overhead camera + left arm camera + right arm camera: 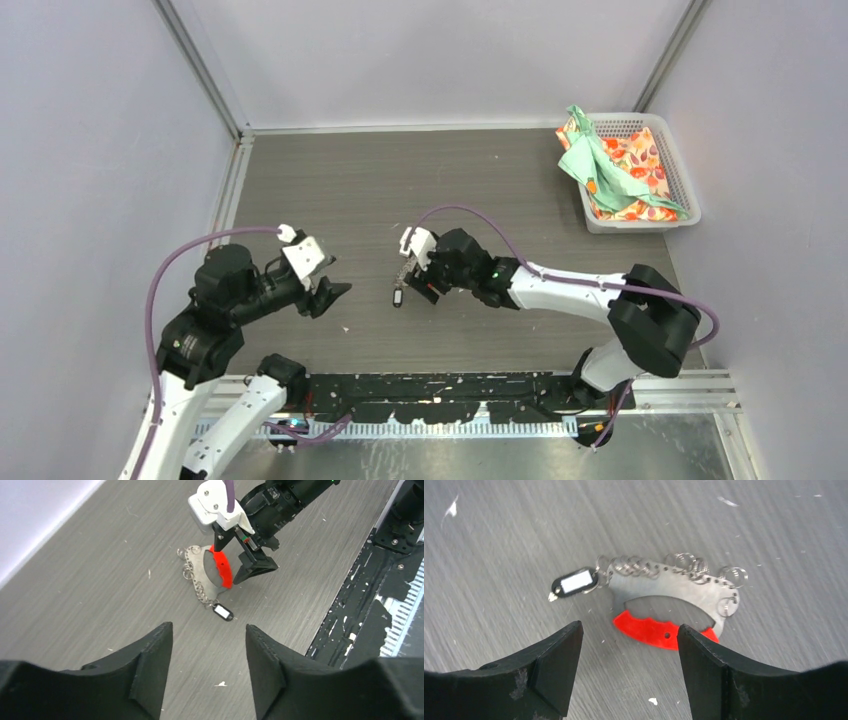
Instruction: Put the keys on the keyring
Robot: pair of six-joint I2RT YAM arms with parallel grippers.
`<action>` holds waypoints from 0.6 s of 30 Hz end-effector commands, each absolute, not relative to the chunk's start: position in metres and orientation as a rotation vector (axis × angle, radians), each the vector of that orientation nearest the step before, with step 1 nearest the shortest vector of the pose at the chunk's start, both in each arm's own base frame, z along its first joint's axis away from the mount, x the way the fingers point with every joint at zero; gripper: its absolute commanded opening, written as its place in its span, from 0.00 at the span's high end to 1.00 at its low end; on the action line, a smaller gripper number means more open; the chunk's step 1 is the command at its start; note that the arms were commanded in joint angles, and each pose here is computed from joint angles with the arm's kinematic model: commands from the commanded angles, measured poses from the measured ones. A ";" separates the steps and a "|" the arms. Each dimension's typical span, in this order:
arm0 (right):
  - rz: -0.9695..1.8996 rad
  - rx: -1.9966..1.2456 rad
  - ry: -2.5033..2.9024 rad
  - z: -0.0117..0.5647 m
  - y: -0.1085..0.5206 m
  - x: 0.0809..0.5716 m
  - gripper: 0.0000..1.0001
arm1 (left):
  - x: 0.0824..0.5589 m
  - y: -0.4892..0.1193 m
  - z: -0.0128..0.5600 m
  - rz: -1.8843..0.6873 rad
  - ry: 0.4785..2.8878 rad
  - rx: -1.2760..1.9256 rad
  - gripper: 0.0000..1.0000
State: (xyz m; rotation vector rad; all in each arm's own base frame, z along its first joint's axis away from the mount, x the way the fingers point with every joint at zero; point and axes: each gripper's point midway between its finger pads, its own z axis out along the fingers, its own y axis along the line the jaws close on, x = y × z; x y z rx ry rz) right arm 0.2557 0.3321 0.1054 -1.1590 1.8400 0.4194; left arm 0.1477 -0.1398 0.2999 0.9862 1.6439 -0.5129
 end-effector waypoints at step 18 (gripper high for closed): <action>0.589 -1.422 1.743 0.070 0.399 0.248 0.49 | 0.207 -0.136 0.280 -0.541 1.753 0.730 0.46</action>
